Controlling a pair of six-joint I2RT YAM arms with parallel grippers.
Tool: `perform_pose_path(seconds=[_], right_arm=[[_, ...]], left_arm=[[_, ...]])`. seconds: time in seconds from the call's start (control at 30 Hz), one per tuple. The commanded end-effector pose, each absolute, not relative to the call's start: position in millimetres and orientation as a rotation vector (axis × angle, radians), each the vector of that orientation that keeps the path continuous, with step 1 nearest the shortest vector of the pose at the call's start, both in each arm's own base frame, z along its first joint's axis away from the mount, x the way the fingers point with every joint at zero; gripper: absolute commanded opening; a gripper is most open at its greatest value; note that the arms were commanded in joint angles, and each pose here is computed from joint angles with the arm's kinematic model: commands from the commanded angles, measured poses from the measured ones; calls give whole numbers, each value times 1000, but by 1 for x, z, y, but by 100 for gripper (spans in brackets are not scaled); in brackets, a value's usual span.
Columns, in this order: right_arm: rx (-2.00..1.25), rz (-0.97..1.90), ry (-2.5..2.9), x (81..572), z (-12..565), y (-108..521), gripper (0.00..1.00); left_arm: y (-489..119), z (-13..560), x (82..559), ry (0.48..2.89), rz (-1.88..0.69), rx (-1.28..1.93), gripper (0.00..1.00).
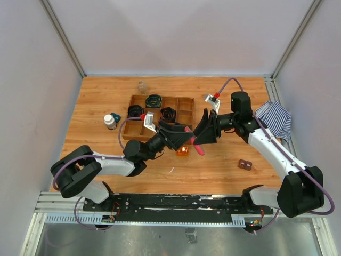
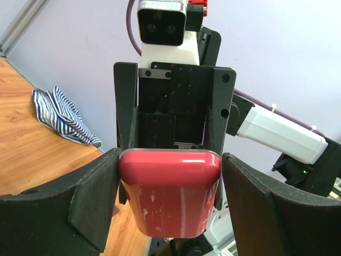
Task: Sort the pills into containers
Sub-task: Open the pill container at the center of the board.
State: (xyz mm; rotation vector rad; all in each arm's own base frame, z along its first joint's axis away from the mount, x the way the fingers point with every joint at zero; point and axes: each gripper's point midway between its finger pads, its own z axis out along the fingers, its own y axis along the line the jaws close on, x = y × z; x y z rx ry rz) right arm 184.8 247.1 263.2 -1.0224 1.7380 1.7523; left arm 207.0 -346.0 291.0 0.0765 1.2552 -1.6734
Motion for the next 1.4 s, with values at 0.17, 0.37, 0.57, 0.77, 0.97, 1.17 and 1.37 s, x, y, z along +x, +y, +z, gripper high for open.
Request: perform_pose_path(seconds=[0.17,0.37,0.57,0.77,0.97,1.17,1.37], right_arm=[[-1063,1768,1702,178,272,249,1],[-1052,1800,1707,178,274,249,1],[-1079,1906,1688,173,280,246,1],[-1137,1963,1650,163,288,245,1],[-1151,1996,1630,159,291,245,0],[-1123,1974,1642,167,291,242,1],[-1112,1937,1639,170,291,240,1]], left_arm=[[-352,309,207,1190,-1687,88,71],[-354,306,201,1201,-1705,113,53],[-345,306,194,1172,-1763,169,8],[-350,305,182,1169,-1893,367,0],[-355,292,182,1185,-1931,460,0],[-352,296,178,1157,-1962,515,0],[-348,295,175,1172,-1984,564,0]])
